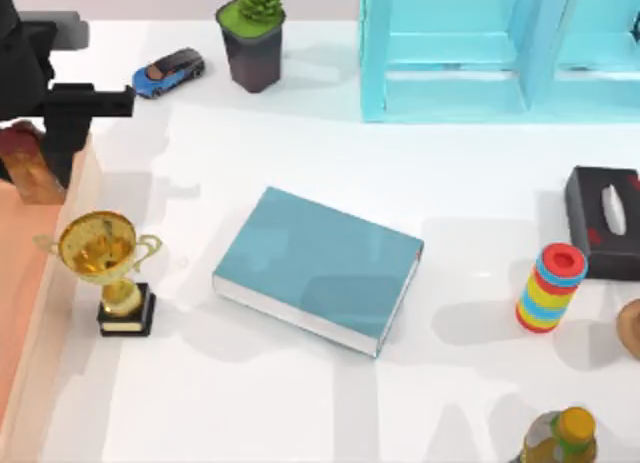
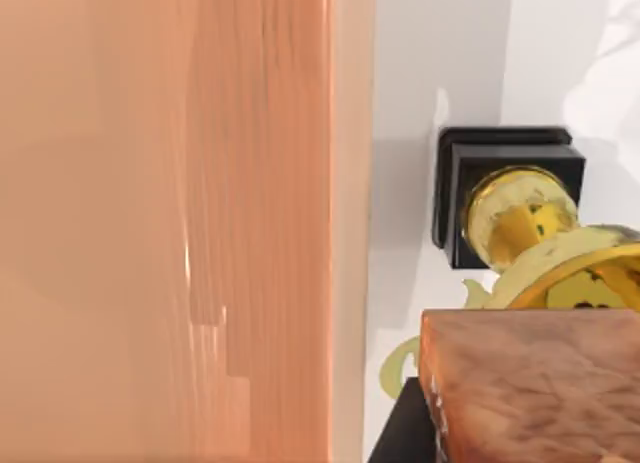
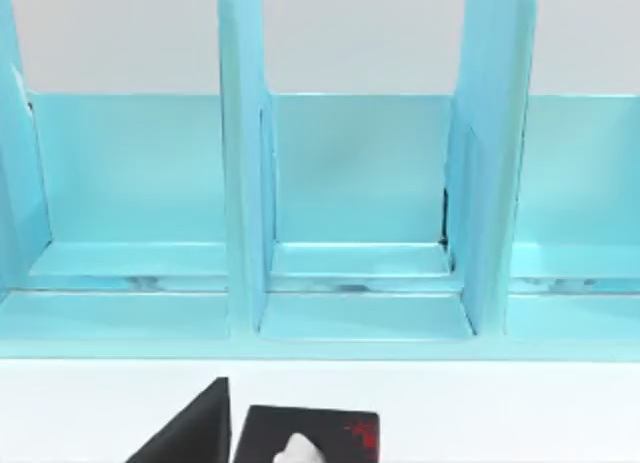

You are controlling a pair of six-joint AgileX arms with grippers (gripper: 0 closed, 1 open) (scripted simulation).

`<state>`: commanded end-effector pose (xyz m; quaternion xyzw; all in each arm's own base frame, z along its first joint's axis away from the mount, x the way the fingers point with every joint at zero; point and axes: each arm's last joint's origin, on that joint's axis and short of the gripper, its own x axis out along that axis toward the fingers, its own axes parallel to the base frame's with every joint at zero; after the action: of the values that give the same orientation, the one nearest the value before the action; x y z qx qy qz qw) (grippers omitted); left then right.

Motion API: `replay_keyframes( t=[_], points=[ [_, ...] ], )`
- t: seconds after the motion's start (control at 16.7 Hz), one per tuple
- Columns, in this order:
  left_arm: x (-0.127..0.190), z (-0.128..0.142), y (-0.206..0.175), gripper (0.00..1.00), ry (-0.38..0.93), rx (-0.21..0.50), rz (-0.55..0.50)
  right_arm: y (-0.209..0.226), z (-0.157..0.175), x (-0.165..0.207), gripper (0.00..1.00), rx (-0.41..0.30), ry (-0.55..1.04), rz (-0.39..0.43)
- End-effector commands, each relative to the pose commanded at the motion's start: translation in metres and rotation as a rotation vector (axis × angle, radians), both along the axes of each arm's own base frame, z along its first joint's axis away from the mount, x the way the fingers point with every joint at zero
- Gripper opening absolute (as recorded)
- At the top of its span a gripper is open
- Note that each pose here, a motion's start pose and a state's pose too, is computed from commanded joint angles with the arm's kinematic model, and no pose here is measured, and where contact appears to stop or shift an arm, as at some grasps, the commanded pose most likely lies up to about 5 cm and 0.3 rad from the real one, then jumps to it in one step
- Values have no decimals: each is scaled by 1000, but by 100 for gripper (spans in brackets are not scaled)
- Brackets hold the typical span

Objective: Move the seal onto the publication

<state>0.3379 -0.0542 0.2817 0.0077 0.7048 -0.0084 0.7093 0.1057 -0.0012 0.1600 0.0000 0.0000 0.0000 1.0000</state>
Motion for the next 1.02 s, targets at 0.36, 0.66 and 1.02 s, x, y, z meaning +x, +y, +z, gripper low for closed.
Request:
replay_keyframes(
  t=[0.36, 0.66, 1.02],
  points=[
    [17, -5, -13, 0, -28, -14, 1, 0, 0, 0, 100, 0, 0, 0],
    [39, -28, -81, 0, -39, -47, 13, 0, 0, 0, 100, 0, 0, 0],
    [24, -75, -191, 0, -3, -22, 4, 0, 0, 0, 100, 0, 0, 0]
  ],
)
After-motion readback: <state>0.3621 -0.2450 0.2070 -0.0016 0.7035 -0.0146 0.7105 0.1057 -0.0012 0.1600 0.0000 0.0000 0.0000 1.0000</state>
